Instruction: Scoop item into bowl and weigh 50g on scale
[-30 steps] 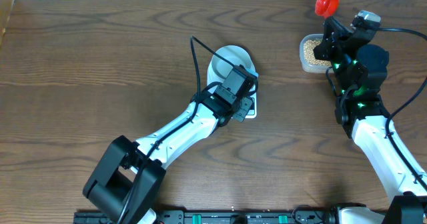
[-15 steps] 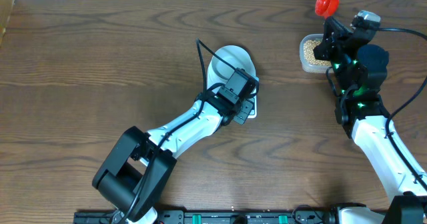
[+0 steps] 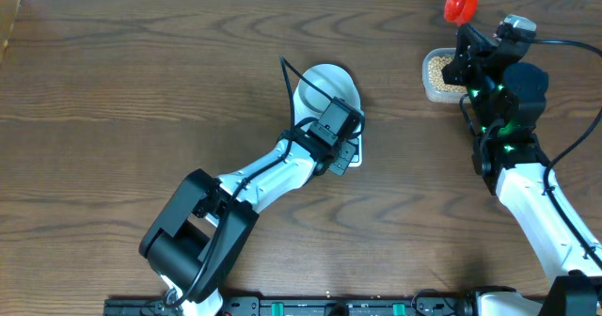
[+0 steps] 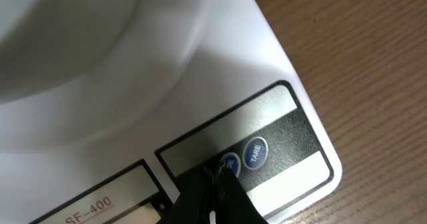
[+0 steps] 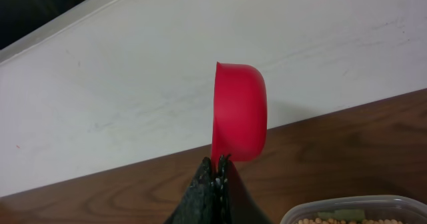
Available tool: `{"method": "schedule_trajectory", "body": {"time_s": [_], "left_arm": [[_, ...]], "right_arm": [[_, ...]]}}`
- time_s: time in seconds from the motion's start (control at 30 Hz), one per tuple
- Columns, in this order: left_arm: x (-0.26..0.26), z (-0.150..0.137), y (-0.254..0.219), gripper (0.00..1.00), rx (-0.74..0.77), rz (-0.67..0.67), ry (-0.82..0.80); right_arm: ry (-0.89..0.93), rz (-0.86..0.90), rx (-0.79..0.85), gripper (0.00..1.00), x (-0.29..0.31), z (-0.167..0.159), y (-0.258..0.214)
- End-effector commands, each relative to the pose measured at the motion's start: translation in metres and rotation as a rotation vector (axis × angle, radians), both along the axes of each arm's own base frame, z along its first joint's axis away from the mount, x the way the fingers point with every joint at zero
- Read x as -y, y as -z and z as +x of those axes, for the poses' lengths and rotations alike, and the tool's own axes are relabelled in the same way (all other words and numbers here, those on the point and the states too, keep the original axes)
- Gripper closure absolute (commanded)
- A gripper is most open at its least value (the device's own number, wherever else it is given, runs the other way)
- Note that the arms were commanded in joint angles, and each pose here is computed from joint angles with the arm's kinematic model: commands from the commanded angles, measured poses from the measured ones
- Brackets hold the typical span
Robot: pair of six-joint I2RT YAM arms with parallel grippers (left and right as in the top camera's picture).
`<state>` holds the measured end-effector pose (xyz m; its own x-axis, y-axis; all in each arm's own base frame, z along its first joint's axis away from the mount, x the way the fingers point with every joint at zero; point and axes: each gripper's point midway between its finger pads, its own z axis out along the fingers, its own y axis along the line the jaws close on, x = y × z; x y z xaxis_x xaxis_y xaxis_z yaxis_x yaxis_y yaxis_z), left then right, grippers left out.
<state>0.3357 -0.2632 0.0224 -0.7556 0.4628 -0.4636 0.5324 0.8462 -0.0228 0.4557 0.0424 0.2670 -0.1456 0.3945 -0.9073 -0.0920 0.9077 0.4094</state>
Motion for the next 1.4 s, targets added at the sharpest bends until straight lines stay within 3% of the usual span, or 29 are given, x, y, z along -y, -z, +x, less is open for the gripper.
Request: {"method": "schedule_trajectory", "body": {"time_s": [0.0, 0.83, 1.13, 1.37], "left_arm": [[-0.002, 0.009, -0.002, 0.92, 0.01, -0.007, -0.024], [-0.007, -0.007, 0.035, 0.93, -0.107, 0.014, -0.03], [-0.01, -0.01, -0.007, 0.93, -0.069, -0.011, -0.022], [-0.007, 0.003, -0.053, 0.93, 0.052, -0.071, -0.036]], "right_arm": [[0.006, -0.012, 0.031, 0.99, 0.002, 0.003, -0.014], [0.001, -0.011, 0.03, 0.99, 0.001, 0.003, -0.014], [0.001, -0.011, 0.031, 0.99, 0.001, 0.003, -0.014], [0.002, -0.011, 0.031, 0.99, 0.001, 0.003, -0.014]]}}
